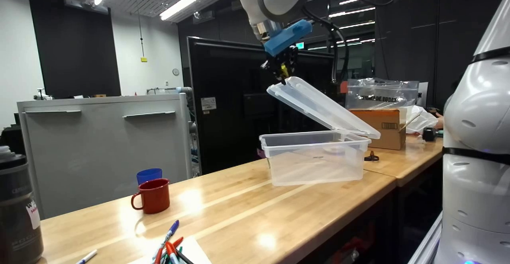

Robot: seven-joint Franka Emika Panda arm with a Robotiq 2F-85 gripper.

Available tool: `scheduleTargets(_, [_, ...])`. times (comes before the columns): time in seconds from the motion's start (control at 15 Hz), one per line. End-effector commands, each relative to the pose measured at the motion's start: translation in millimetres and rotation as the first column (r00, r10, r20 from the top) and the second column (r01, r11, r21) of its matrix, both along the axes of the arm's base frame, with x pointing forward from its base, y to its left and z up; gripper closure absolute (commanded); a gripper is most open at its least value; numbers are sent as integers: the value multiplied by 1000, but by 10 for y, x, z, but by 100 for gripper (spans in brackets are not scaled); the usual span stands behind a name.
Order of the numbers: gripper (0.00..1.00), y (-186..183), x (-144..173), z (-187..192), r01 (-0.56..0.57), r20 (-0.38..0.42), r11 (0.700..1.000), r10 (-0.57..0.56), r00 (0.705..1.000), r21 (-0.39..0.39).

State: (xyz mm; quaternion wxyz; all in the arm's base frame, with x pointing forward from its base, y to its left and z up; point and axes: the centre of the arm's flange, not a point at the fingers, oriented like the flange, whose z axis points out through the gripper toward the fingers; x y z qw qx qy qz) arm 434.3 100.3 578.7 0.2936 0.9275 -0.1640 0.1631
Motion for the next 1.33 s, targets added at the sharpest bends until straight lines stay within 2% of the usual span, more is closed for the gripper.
scheduleTargets(0.0, [91,-102,-25,53,-12,-48,1000,11,999,-24])
scheduleTargets(0.2, [91,61,-123,22,-40,-40,997,38,998,-64])
scheduleTargets(0.6, [91,770,-535,53,-155,32,973,162,986,-172])
scheduleTargets(0.8, [91,1008,-634,49,-162,80,966,181,980,-203])
scheduleTargets(0.87, [70,1041,-646,38,-163,91,963,185,978,-213])
scheduleTargets(0.93, [42,1057,-637,14,-161,101,963,186,977,-216])
scheduleTargets(1.07, [44,1045,-591,-40,-155,114,964,183,977,-217])
scheduleTargets(1.27, [27,915,-399,-147,-103,114,975,127,985,-199])
